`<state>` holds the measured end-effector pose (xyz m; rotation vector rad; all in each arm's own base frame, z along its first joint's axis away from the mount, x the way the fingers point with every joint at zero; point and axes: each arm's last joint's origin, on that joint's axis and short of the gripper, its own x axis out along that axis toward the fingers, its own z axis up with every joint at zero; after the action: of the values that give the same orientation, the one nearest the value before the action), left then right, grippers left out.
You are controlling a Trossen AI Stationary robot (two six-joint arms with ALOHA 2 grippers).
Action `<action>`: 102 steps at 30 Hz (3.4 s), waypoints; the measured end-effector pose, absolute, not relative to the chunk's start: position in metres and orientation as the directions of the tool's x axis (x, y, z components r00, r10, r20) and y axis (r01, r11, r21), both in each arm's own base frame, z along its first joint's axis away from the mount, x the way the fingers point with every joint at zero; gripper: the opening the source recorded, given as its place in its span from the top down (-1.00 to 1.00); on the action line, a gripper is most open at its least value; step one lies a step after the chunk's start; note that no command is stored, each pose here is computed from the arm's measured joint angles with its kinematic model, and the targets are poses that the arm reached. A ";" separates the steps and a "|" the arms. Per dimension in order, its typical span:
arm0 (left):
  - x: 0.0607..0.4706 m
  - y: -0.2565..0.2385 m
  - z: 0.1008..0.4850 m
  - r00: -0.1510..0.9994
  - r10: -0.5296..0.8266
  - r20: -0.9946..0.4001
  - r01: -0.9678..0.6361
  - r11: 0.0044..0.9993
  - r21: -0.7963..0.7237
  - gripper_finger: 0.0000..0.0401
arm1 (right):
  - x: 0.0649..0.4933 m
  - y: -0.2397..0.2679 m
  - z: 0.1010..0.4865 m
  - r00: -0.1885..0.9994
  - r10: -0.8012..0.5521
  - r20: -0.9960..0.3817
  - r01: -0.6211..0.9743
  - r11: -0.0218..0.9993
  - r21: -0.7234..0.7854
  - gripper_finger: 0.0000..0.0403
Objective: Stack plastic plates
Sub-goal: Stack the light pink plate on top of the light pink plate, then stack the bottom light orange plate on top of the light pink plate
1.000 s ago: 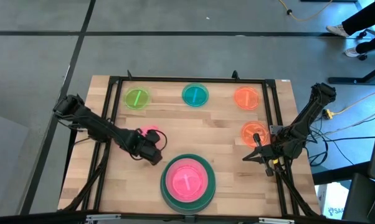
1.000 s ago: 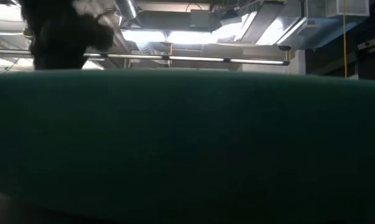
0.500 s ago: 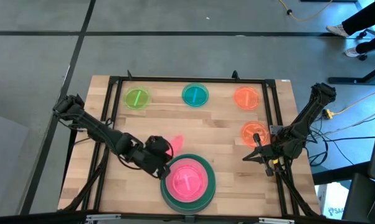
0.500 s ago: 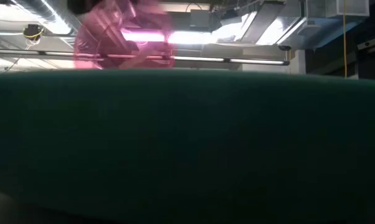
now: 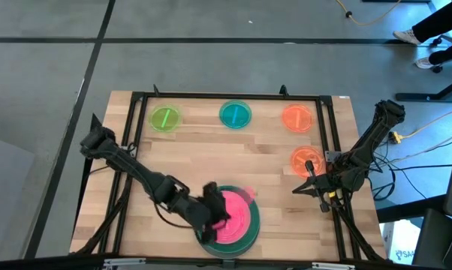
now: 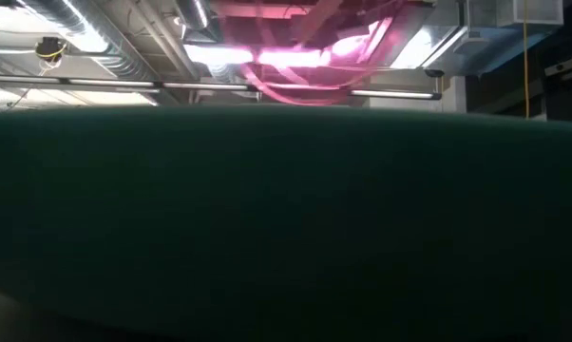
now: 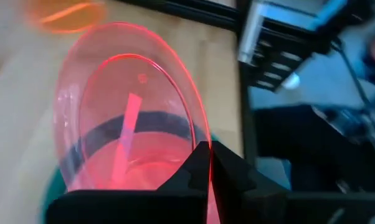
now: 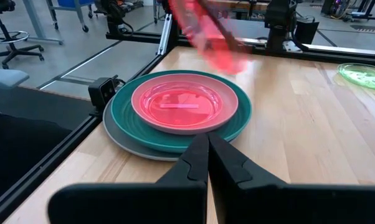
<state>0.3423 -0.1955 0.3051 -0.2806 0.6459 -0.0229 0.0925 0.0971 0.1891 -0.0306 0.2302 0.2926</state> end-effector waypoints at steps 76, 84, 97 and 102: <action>0.326 -0.160 0.170 0.992 -0.050 0.115 0.043 0.997 0.060 0.57 | 0.138 0.070 0.204 0.936 -0.109 -0.334 0.076 0.991 -0.112 0.99; 0.316 -0.161 0.166 0.989 -0.059 0.133 0.054 0.998 0.043 0.57 | 0.171 0.082 0.236 0.817 -0.187 -0.545 0.095 0.977 -0.194 0.99; 0.297 -0.193 0.157 0.995 -0.070 0.065 0.073 0.997 -0.038 0.59 | 0.182 0.095 0.209 0.298 -0.276 -0.914 0.288 0.939 -0.189 0.98; 0.291 -0.201 0.156 0.996 -0.060 0.058 0.060 0.998 -0.003 0.60 | 0.174 0.091 0.200 0.193 -0.308 -0.932 0.415 0.886 -0.207 0.78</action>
<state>0.2906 -0.2014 0.1563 -0.0044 -0.0584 -0.0602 0.1736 0.0909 0.2000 0.0981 1.2806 -0.5079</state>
